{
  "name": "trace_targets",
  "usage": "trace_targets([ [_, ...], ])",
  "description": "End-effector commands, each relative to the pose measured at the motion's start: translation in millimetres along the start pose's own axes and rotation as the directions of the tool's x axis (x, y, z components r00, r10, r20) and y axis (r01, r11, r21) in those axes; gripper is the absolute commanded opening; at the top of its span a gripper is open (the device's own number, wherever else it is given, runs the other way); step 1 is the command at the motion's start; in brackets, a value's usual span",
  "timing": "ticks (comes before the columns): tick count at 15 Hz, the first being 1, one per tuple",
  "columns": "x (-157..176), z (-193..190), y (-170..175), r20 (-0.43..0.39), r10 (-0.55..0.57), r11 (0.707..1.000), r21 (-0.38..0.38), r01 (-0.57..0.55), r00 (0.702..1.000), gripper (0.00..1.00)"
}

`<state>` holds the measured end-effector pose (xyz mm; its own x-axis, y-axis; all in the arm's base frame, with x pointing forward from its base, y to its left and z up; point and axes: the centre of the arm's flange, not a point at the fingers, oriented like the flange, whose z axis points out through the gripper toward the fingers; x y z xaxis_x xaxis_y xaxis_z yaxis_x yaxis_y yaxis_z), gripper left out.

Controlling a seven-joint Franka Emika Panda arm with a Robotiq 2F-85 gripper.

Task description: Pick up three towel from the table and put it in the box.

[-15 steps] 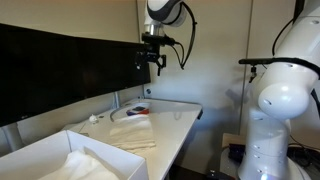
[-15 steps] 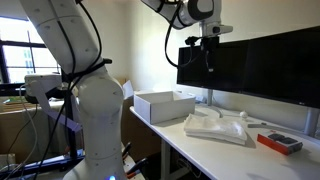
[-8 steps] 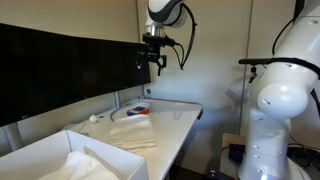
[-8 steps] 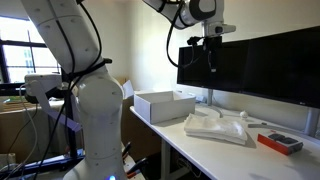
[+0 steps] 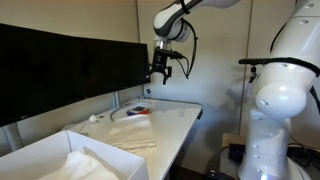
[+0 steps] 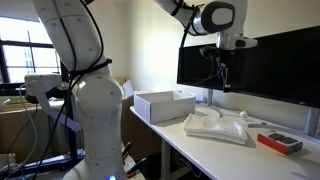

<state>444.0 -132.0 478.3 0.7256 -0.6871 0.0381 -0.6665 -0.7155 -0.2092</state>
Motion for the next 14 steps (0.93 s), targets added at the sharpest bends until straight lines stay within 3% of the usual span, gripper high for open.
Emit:
trace_targets([
  [1, 10, 25, 36, 0.044, -0.127, 0.991, 0.045, 0.125, 0.991, 1.00],
  [7, 26, 66, 75, 0.072, -0.175, 0.976, 0.144, 0.163, 0.982, 1.00],
  [14, 32, 127, 85, 0.073, -0.056, 0.963, 0.268, 0.034, 0.996, 1.00],
])
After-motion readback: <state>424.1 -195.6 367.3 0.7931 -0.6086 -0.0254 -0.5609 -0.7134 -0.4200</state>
